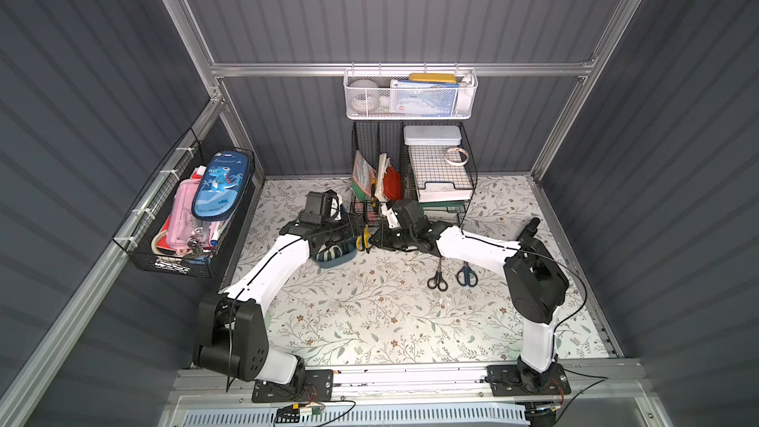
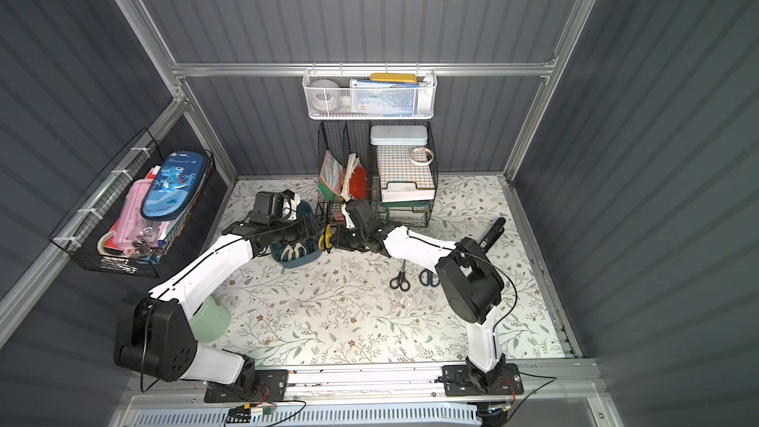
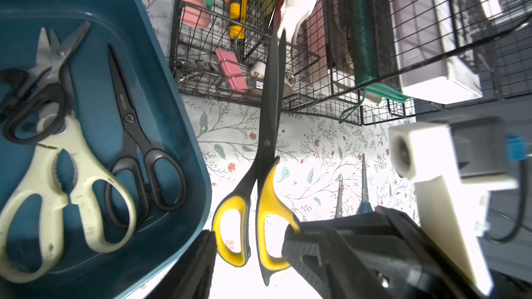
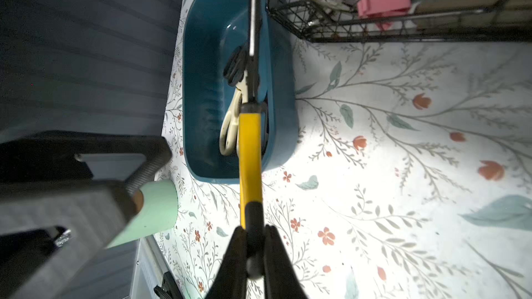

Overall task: Take the scissors out of the storage box
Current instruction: Pick up the scissors from the storage box, then place the scissors at the center of the board, then pick up the scissors from the storage box.

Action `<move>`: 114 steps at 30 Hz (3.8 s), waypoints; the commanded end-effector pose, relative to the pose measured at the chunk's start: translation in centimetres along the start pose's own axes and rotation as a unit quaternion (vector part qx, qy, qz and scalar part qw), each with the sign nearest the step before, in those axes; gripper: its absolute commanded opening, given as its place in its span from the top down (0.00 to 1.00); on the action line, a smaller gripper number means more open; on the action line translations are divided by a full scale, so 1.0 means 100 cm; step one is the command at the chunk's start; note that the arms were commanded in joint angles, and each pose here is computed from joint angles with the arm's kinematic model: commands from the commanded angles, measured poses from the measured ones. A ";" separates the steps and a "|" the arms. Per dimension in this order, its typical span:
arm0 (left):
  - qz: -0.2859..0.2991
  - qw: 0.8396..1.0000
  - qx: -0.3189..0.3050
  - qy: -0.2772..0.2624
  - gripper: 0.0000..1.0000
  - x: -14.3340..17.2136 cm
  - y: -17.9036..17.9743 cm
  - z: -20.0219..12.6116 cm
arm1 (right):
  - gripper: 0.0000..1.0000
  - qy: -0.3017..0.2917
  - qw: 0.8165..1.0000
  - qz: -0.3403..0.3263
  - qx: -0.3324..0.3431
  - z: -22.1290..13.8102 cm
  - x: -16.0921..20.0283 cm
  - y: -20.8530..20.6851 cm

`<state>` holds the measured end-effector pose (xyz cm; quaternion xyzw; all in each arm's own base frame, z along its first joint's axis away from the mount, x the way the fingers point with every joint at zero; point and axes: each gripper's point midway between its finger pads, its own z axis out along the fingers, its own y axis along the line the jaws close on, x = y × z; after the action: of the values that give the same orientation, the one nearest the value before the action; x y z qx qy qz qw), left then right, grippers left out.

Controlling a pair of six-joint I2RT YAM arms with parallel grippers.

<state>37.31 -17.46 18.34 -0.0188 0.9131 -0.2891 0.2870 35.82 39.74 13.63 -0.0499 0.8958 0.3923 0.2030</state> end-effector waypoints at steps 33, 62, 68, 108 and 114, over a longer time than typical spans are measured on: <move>0.023 0.993 -0.113 0.018 0.38 0.003 0.056 -0.002 | 0.91 0.070 0.994 0.035 0.077 -0.066 0.082 -0.094; 0.021 0.992 -0.122 0.015 0.38 -0.002 0.059 0.000 | 0.81 0.133 0.975 0.090 0.151 -0.061 0.132 -0.170; 0.021 0.992 -0.122 0.014 0.38 -0.004 0.059 0.001 | 0.74 0.137 0.974 0.085 0.157 -0.064 0.128 -0.168; 0.021 0.977 -0.205 0.062 0.62 -0.044 0.168 0.077 | 0.63 0.074 0.992 -0.025 0.101 -0.066 0.059 -0.079; 0.022 0.975 -0.211 0.072 0.64 -0.039 0.176 0.087 | 0.63 0.077 0.992 -0.023 0.099 -0.063 0.059 -0.079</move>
<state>47.42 -6.05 6.14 -0.0549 0.9694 -0.0778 0.2265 30.08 29.64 9.56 -0.0712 0.9431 0.2900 0.1461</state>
